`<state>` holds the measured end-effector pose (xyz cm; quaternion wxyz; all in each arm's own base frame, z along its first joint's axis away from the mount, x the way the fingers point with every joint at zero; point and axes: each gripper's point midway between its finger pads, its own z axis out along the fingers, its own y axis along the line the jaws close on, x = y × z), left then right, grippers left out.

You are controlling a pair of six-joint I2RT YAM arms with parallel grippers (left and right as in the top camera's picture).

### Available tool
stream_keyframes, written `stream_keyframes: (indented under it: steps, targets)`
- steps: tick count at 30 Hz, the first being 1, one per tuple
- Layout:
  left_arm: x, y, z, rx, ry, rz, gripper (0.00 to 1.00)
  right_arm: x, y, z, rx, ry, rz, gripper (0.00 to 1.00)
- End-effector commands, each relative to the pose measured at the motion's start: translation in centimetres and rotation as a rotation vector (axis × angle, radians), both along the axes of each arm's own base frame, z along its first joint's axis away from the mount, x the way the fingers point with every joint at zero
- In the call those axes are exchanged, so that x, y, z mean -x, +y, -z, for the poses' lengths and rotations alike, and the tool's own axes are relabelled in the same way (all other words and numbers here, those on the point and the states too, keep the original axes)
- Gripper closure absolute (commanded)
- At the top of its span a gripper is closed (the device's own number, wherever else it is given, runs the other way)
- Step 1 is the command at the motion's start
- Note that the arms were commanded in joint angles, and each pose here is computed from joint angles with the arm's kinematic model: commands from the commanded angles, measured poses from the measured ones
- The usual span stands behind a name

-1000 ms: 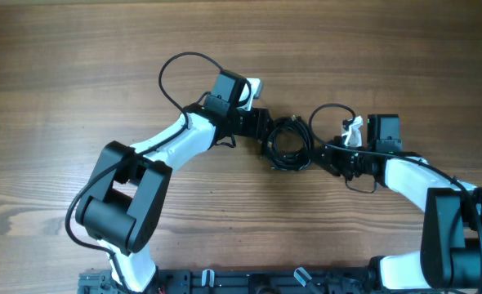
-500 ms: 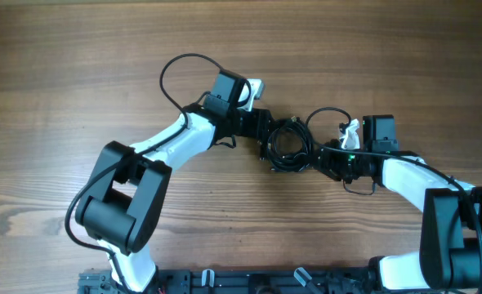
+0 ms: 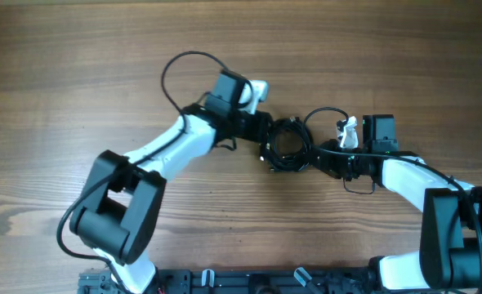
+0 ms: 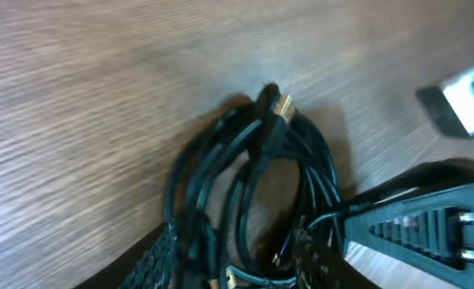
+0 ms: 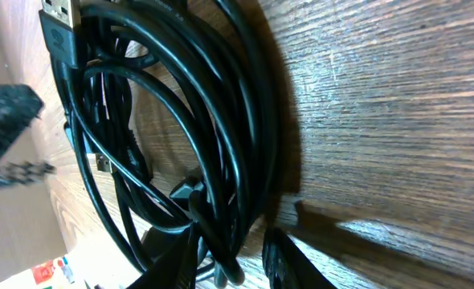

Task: Untangle cables

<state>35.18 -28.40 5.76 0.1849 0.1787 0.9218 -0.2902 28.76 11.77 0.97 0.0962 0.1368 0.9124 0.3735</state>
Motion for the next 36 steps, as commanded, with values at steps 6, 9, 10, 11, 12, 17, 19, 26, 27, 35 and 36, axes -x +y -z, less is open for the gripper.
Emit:
stream_keyframes:
  steps: [6, 9, 10, 11, 12, 17, 19, 26, 27, 35, 36]
  targets:
    - [-0.1, -1.2, 2.9, -0.149, -0.087, 0.021, 0.57, 0.5, 0.7, -0.3, -0.031, -0.026, -0.055, 0.73]
    - [-0.6, -0.4, 4.0, -0.196, -0.094, -0.007, 0.59, 0.5, 0.7, -0.3, -0.031, -0.025, -0.054, 0.83]
    - [-0.6, -0.4, 4.2, -0.197, -0.093, -0.007, 0.59, 0.5, 0.7, -0.3, -0.031, -0.026, -0.054, 0.85]
    - [-0.7, -0.5, 4.3, -0.197, -0.093, -0.007, 0.59, 0.5, 0.7, -0.3, -0.030, -0.026, -0.054, 0.86]
    - [-0.7, -0.5, 4.6, -0.200, -0.090, -0.006, 0.60, 0.5, 0.7, -0.3, -0.030, -0.026, -0.054, 0.87]
    - [-0.7, -0.5, 4.9, -0.202, -0.086, -0.006, 0.60, 0.5, 0.7, -0.3, -0.034, -0.016, -0.044, 0.96]
    - [-0.7, -0.4, 5.0, -0.203, -0.086, -0.006, 0.60, 0.5, 0.7, -0.2, -0.053, 0.035, 0.005, 0.96]
    - [-0.6, -0.4, 5.0, -0.203, -0.085, -0.006, 0.61, 0.9, 2.5, -2.3, -0.180, -0.039, -0.106, 0.96]
    - [-0.6, -0.4, 5.0, -0.203, -0.085, -0.006, 0.61, 1.0, 3.0, -3.2, -0.223, -0.073, -0.146, 0.96]
    - [-0.7, 0.4, 7.1, -0.255, -0.073, -0.023, 0.63, -0.3, 2.2, -9.1, -0.514, -0.233, -0.197, 0.96]
    - [-0.7, 0.4, 7.7, -0.260, -0.066, -0.022, 0.63, -0.5, 1.6, -9.5, -0.529, -0.251, -0.187, 0.96]
